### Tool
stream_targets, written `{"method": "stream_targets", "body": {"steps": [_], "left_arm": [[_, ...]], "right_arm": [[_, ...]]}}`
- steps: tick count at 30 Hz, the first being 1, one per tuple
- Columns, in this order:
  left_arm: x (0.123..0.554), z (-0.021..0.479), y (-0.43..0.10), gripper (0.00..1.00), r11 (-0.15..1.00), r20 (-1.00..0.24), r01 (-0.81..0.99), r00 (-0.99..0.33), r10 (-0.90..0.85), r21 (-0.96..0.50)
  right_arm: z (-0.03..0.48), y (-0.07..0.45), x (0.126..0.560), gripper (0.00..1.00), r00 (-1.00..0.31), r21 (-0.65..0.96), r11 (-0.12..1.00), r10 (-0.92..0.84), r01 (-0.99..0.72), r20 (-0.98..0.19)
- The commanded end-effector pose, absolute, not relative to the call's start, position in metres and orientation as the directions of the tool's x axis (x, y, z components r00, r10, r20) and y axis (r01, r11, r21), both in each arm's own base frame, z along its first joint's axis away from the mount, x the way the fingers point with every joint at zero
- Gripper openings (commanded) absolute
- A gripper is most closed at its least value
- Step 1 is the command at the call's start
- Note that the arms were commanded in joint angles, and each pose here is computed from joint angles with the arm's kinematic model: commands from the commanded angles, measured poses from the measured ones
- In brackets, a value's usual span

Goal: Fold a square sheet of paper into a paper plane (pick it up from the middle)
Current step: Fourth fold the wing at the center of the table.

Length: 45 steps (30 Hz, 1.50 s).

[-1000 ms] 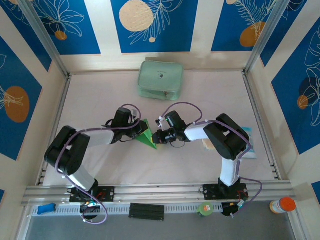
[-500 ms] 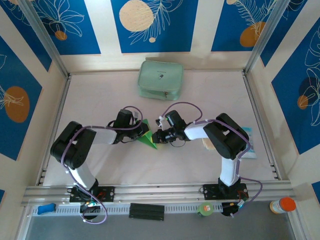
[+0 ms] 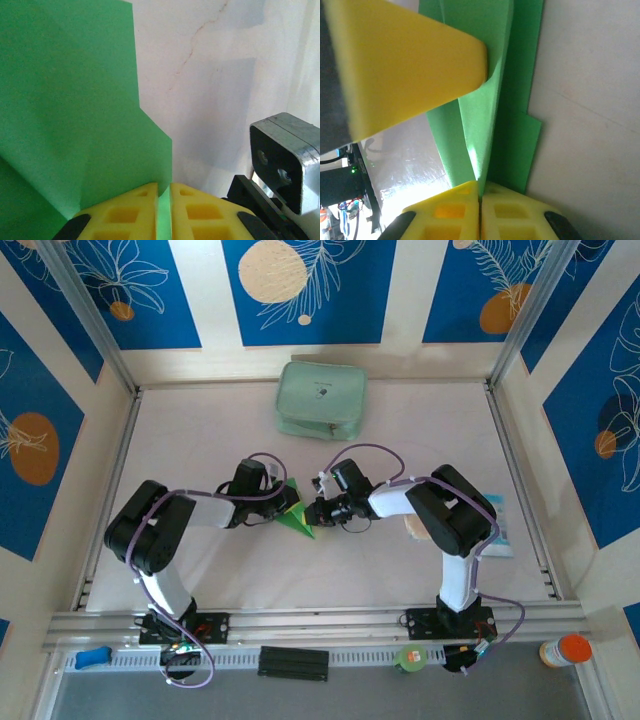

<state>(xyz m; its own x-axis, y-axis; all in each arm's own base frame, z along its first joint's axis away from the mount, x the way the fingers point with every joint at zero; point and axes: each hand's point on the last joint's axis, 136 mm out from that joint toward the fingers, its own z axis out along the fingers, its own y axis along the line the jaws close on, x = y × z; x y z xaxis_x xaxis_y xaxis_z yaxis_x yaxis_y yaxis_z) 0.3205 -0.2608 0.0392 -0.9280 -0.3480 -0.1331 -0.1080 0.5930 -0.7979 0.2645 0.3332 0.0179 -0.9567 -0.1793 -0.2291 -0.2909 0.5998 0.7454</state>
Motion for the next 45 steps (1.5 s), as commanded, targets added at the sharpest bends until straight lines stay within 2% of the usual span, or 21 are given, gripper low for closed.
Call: {"method": "stream_targets", "body": {"steps": [1, 11, 26, 38, 45], "left_arm": [[0.320, 0.048, -0.266, 0.16, 0.566, -0.135, -0.086, -0.931, -0.338, -0.820], [0.321, 0.067, -0.243, 0.19, 0.564, -0.208, -0.052, -0.898, -0.387, -0.824], [0.323, 0.048, -0.250, 0.15, 0.546, -0.161, -0.080, -0.911, -0.379, -0.834], [0.323, 0.038, -0.249, 0.15, 0.550, -0.139, -0.104, -0.913, -0.383, -0.829], [0.323, 0.036, -0.247, 0.15, 0.557, -0.139, -0.115, -0.909, -0.392, -0.822]], "right_arm": [[-0.027, 0.307, 0.247, 0.07, -0.983, 0.669, 0.723, -0.167, -0.174, -0.075], [-0.037, 0.302, 0.243, 0.02, -0.988, 0.648, 0.752, -0.156, -0.120, -0.003], [-0.037, 0.300, 0.244, 0.03, -0.990, 0.646, 0.756, -0.141, -0.106, 0.003], [-0.037, 0.299, 0.244, 0.10, -0.990, 0.645, 0.758, -0.142, -0.102, 0.010], [-0.041, 0.297, 0.242, 0.07, -0.990, 0.634, 0.767, -0.142, -0.095, 0.024]]}}
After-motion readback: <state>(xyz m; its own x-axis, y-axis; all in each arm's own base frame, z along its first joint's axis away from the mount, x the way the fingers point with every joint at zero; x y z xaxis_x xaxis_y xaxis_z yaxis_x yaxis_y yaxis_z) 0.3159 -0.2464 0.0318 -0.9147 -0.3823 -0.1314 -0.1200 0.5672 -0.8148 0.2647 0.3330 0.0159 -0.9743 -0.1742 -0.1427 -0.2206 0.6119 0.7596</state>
